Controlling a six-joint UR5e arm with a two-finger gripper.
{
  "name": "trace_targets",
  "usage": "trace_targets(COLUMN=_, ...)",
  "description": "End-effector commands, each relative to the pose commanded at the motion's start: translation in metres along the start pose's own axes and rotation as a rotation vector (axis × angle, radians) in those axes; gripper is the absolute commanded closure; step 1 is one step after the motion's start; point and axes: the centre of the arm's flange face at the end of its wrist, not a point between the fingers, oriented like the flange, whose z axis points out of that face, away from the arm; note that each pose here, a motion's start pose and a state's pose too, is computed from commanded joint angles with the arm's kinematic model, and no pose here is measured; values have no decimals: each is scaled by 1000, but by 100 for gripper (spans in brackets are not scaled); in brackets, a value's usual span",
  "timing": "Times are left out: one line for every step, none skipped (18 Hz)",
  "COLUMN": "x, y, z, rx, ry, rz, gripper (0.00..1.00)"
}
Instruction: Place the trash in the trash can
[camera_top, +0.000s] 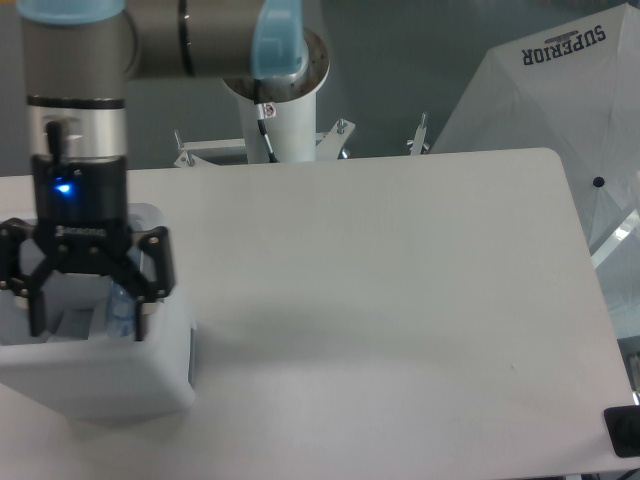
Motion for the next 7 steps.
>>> trace_targets(x=-10, y=1, z=1, rx=-4, ry=-11, rz=20, gripper=0)
trace_targets(x=-23, y=2, z=1, rx=-10, ry=-24, rz=28, gripper=0)
trace_targets(x=-33, y=3, z=0, rx=-11, ry=-35, rz=42, gripper=0)
trace_targets(x=-38, y=5, z=1, rx=-17, ry=-41, rz=60, gripper=0)
trace_targets(x=-45, y=9, z=-1, rx=-23, ry=-49, rz=82, gripper=0)
trace_targets(x=-52, y=12, z=-2, rx=-29, ry=-55, rz=107, gripper=0)
trace_targets(x=-55, y=16, z=-3, rx=-35, ry=-58, rz=127, gripper=0)
